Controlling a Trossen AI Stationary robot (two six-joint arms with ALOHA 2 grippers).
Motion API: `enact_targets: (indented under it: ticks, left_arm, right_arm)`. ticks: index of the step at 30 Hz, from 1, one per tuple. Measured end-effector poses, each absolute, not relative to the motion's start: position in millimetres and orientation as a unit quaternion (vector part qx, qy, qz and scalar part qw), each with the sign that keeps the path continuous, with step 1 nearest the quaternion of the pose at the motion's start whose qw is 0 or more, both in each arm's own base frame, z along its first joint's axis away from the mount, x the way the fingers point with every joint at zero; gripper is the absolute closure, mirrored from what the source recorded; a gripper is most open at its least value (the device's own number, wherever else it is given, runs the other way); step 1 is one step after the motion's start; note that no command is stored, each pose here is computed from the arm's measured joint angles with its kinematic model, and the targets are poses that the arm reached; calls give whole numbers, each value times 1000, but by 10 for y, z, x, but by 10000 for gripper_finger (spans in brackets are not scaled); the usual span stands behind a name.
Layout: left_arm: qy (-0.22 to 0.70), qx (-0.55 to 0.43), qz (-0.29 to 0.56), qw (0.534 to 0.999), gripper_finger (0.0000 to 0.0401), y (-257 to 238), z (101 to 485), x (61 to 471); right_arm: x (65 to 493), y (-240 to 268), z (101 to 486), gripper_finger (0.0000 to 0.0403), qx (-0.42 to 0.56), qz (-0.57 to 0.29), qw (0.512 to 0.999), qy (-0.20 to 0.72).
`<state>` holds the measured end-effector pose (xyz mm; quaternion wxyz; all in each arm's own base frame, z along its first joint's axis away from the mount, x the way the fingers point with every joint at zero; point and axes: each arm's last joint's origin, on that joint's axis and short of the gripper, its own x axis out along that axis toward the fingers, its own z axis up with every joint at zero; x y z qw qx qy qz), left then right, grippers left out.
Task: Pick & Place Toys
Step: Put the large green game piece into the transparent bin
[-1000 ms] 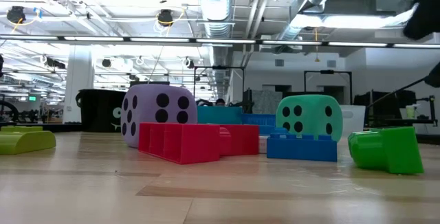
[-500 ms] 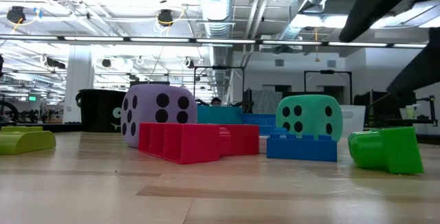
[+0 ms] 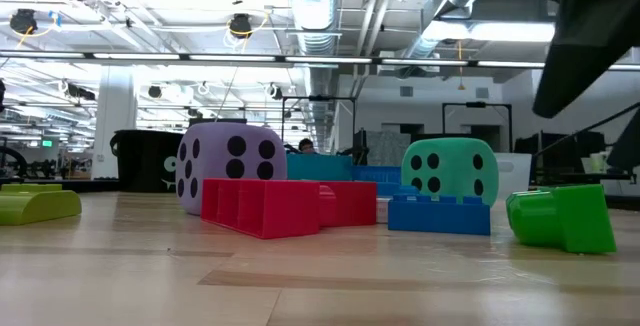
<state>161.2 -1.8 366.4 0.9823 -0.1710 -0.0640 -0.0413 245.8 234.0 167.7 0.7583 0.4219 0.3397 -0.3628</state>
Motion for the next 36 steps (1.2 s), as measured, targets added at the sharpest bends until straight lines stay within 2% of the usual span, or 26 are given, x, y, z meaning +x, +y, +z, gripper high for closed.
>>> enact_targets:
  ticks: [10, 16, 36]
  left_arm:
    - [-64, -171, -41, 982, 399, -18, 3664, 1613]
    - [-64, -171, -41, 982, 399, -18, 3663, 1613]
    - [-64, -171, -41, 982, 399, -18, 3664, 1613]
  right_arm:
    - [2506, 2357, 1579, 74, 443, -370, 737, 352]
    - [2572, 2331, 1582, 74, 439, -361, 748, 342]
    - [2720, 2200, 1584, 74, 450, -367, 737, 345]
